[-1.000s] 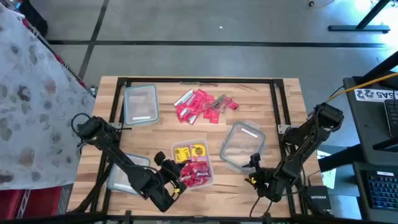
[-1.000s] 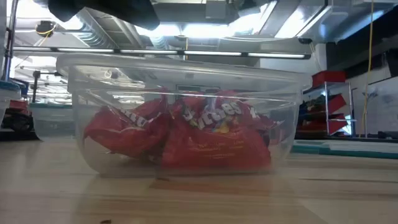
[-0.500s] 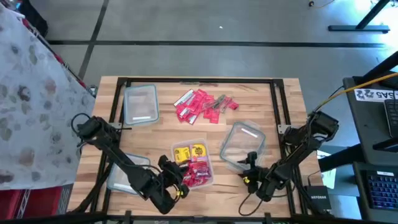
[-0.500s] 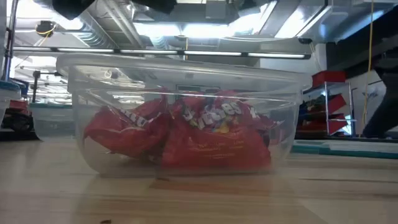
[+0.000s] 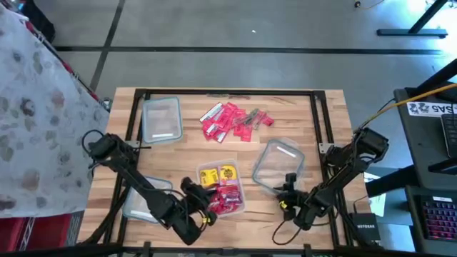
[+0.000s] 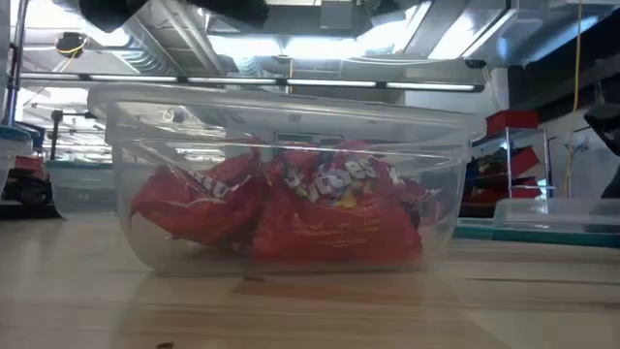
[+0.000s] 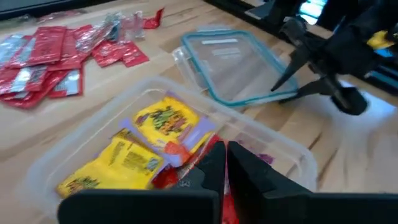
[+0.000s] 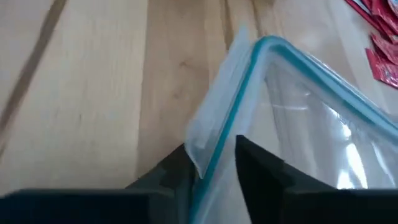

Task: Sort candy
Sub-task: Close the right transparent bin

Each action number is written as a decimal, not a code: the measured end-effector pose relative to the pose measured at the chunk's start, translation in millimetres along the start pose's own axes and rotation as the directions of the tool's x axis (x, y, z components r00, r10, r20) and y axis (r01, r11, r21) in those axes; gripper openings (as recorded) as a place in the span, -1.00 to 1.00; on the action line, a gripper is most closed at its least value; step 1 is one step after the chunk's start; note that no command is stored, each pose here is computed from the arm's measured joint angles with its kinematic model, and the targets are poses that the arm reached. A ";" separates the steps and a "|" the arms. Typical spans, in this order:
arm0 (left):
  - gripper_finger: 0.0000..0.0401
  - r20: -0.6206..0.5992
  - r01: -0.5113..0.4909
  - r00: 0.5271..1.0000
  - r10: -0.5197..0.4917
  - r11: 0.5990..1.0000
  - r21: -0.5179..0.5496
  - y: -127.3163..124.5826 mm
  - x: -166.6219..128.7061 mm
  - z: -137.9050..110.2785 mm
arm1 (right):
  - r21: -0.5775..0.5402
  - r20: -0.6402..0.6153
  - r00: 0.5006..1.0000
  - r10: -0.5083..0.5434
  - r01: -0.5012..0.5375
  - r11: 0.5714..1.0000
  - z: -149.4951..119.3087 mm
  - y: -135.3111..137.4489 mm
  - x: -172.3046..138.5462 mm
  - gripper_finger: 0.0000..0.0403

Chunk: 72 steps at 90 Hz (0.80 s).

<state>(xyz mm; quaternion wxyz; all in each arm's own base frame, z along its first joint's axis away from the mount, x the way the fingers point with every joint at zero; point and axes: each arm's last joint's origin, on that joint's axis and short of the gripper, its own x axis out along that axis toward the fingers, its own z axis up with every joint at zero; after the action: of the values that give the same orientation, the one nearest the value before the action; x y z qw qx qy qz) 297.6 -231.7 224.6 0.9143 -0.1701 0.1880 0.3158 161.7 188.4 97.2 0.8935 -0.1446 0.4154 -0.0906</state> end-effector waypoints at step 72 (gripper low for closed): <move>-1.00 -0.354 -0.279 0.903 0.244 0.959 -0.049 43.2 -18.7 -58.1 | -0.112 0.124 0.971 -0.202 0.216 0.970 77.1 -16.5 -64.7 -0.99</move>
<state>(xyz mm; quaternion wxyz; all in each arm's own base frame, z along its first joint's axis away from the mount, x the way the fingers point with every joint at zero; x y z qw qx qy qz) 242.5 -234.2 174.1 0.8070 -0.2408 0.3505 0.4099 179.0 205.2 196.2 0.8900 -0.2478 0.3521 -0.1501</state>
